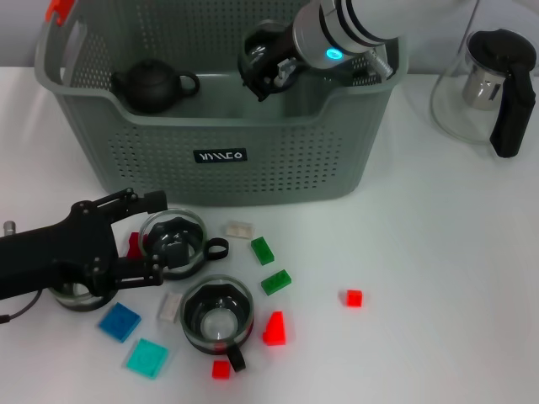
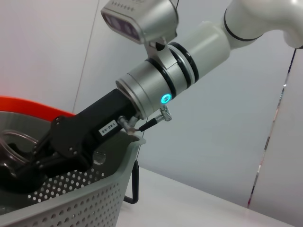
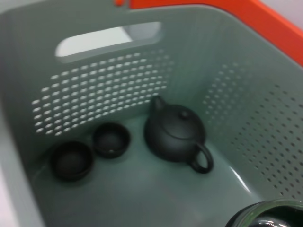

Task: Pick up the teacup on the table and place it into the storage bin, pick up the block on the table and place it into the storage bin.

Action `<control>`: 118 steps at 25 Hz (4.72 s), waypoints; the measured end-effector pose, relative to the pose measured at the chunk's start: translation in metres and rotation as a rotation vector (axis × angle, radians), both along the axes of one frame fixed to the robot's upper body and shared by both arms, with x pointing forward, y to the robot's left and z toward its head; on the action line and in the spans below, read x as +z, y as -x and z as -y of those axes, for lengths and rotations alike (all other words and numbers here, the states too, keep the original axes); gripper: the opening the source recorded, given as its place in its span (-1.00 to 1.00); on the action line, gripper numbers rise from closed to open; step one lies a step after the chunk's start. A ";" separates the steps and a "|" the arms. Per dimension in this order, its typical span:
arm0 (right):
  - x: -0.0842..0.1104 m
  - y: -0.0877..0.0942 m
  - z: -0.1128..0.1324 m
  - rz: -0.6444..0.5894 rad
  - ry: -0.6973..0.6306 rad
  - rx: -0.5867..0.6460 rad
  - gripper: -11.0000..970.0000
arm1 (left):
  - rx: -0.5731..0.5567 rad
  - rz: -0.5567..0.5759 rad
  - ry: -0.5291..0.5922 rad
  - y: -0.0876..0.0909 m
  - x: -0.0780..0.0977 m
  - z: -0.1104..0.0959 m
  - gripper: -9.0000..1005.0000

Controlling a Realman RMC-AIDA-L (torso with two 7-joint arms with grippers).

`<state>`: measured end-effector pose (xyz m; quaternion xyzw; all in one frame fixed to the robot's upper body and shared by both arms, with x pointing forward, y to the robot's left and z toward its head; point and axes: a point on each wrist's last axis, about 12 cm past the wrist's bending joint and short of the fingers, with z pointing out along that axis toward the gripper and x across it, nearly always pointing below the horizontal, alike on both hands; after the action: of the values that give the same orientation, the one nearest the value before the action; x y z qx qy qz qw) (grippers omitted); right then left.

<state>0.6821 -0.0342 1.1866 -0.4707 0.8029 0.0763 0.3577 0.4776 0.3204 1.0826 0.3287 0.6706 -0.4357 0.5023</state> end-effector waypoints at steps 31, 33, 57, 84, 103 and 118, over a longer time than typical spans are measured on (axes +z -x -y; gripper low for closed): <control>-0.008 -0.003 0.007 -0.014 0.013 -0.054 -0.60 | 0.017 -0.008 -0.002 -0.001 -0.004 0.002 0.83; -0.007 -0.003 0.007 -0.014 0.008 -0.056 -0.51 | 0.017 -0.008 -0.002 -0.001 -0.004 0.002 0.83; 0.096 0.089 0.093 -0.202 -0.048 0.413 0.66 | 0.030 0.005 0.001 -0.006 0.002 -0.002 0.83; -0.016 0.133 0.031 -0.201 0.136 0.915 0.79 | 0.082 0.003 -0.035 0.019 0.003 -0.032 0.83; -0.050 0.132 -0.013 -0.187 0.166 0.831 0.79 | 0.085 -0.004 -0.017 0.016 -0.001 -0.026 0.83; -0.061 0.142 -0.024 -0.194 0.185 0.854 0.79 | 0.112 -0.012 -0.030 0.014 -0.004 -0.026 0.83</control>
<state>0.5405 -0.0102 1.1261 -0.7807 0.5698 0.1887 0.1736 0.4639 0.3469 1.0782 0.2957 0.6975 -0.3988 0.5168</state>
